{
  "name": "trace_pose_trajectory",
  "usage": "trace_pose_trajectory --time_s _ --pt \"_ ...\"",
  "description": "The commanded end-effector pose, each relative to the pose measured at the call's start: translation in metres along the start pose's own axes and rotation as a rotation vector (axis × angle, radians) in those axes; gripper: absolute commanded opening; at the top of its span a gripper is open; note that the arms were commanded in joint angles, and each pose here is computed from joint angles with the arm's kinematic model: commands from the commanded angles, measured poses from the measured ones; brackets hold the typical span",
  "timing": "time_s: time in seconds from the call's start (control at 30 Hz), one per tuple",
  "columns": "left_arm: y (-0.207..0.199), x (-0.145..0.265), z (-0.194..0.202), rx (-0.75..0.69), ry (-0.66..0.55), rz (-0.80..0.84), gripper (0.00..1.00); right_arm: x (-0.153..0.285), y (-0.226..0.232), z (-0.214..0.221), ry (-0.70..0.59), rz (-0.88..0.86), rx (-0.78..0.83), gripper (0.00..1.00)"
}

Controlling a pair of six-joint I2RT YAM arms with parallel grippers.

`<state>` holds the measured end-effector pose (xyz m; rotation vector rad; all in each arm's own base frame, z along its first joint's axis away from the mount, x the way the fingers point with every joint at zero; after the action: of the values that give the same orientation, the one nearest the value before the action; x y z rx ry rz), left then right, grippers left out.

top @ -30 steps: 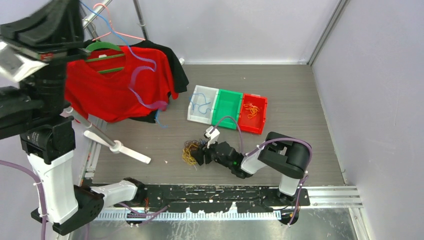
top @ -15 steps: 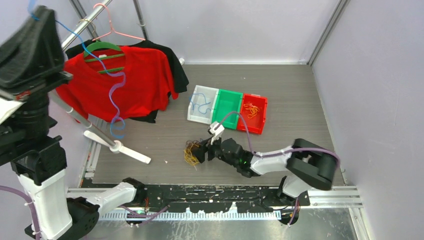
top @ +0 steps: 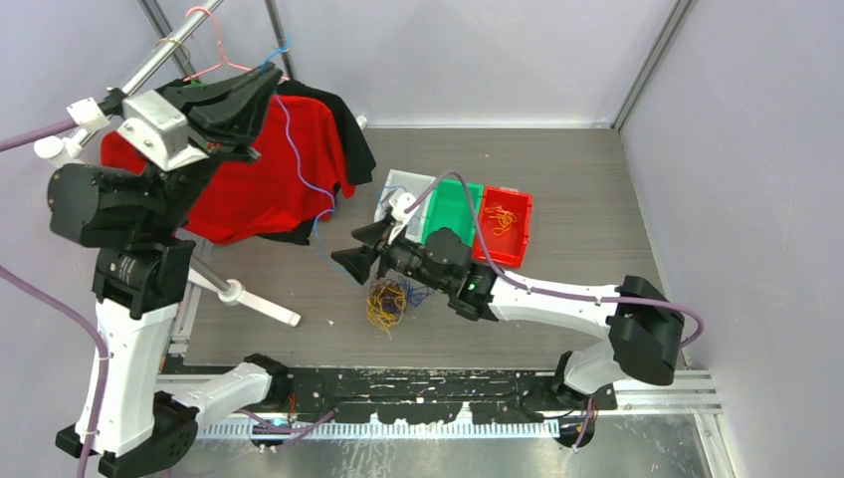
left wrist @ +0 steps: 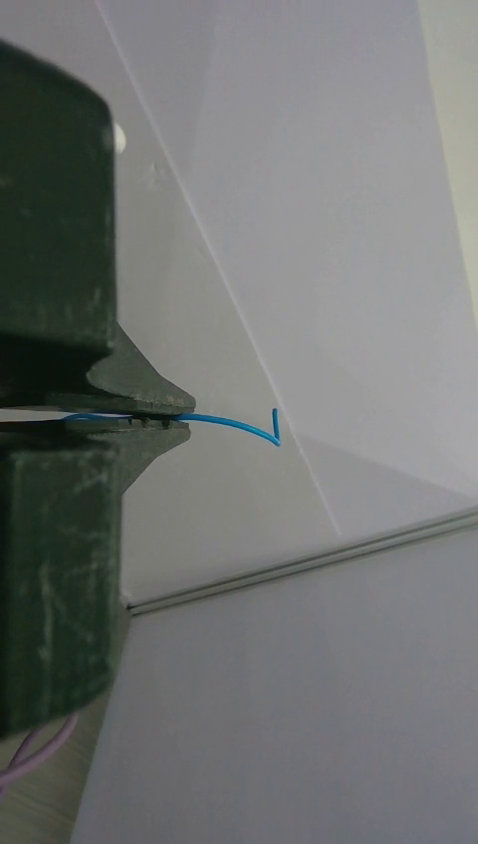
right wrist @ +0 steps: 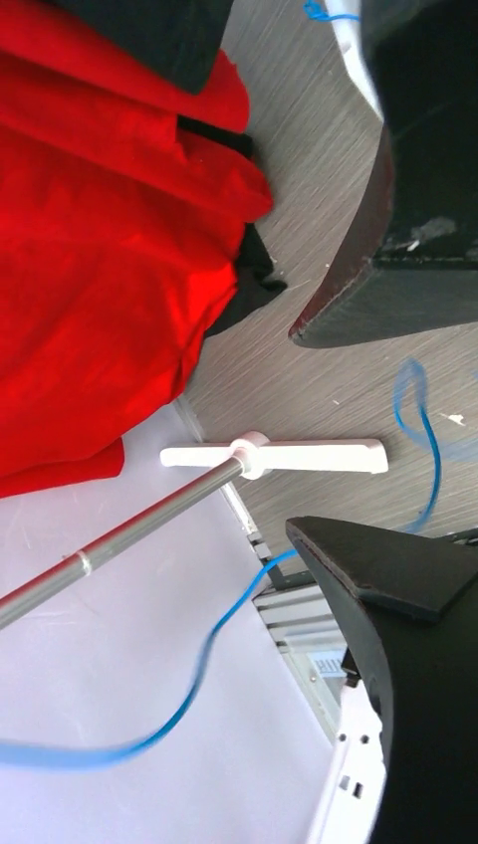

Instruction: Untangle the cables

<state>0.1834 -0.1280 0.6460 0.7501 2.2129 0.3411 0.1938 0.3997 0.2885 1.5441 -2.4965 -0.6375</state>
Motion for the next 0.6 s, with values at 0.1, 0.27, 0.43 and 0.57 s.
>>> trace_pose_trajectory --time_s 0.1,0.27,0.43,0.57 --pt "-0.019 -0.007 0.032 0.051 0.047 0.083 0.00 -0.025 -0.029 -0.025 -0.061 0.184 0.047 0.55" --pt "-0.018 -0.022 0.062 0.029 0.088 0.063 0.00 -0.026 -0.071 -0.030 -0.063 0.351 0.092 0.58" --pt "-0.017 -0.037 0.085 0.017 0.112 0.055 0.00 -0.022 -0.108 -0.034 -0.058 0.442 0.069 0.58" --pt "-0.016 -0.048 0.104 -0.002 0.133 0.056 0.00 -0.017 -0.130 -0.036 -0.063 0.484 0.054 0.58"
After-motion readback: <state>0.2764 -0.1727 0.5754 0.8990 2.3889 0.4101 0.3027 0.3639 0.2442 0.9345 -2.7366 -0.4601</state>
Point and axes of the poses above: each gripper's point midway between its finger pads, its own x axis back along the fingers, its own y axis along the line the jaws close on, z = x × y, the point moved 3 cm from there along x, back along the fingers, and after that the axes turned 9 degrees about -x, right-handed, at the moved point
